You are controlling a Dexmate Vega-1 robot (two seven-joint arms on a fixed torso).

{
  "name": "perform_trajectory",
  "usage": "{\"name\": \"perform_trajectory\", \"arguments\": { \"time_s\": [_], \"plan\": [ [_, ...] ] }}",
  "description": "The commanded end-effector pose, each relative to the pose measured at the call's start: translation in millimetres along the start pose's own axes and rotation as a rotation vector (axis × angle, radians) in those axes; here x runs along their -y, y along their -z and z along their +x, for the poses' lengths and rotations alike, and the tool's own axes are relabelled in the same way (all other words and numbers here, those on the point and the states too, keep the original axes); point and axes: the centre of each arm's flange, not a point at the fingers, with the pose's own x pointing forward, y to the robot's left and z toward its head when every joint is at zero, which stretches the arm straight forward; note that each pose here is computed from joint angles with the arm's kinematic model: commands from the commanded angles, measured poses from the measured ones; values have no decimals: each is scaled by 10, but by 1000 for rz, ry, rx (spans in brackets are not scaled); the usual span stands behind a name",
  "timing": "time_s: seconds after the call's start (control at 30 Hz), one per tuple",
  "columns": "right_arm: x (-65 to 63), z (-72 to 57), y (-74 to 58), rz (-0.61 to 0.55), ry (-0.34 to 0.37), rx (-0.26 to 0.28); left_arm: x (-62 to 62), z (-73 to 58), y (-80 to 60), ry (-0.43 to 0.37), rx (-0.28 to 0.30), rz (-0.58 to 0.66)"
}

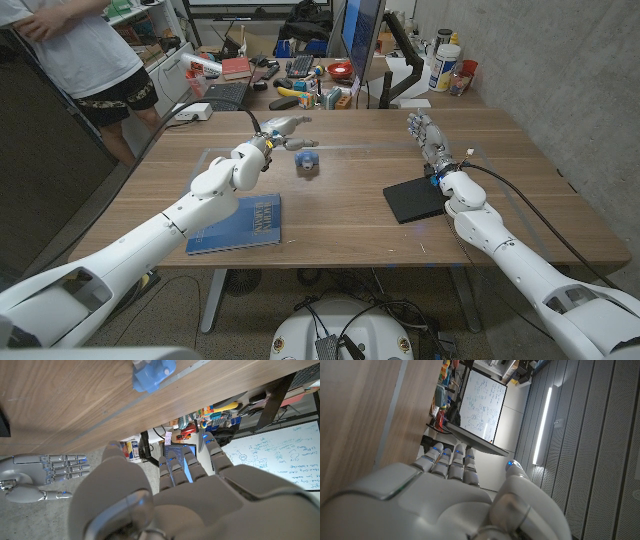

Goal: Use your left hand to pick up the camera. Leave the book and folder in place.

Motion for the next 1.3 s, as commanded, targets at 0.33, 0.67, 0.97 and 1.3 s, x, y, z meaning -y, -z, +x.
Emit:
{"name": "perform_trajectory", "arguments": {
  "time_s": [0.33,0.67,0.97,1.3],
  "plan": [
    [6,32,10,12,2,8,1,19,-90,58,13,120],
    [8,21,21,15,7,6,-6,3,-82,88,13,153],
    [0,16,24,15,9,6,15,-8,-46,113,5,181],
    [-7,10,26,17,10,8,43,1,-15,129,8,192]
  ]
}}
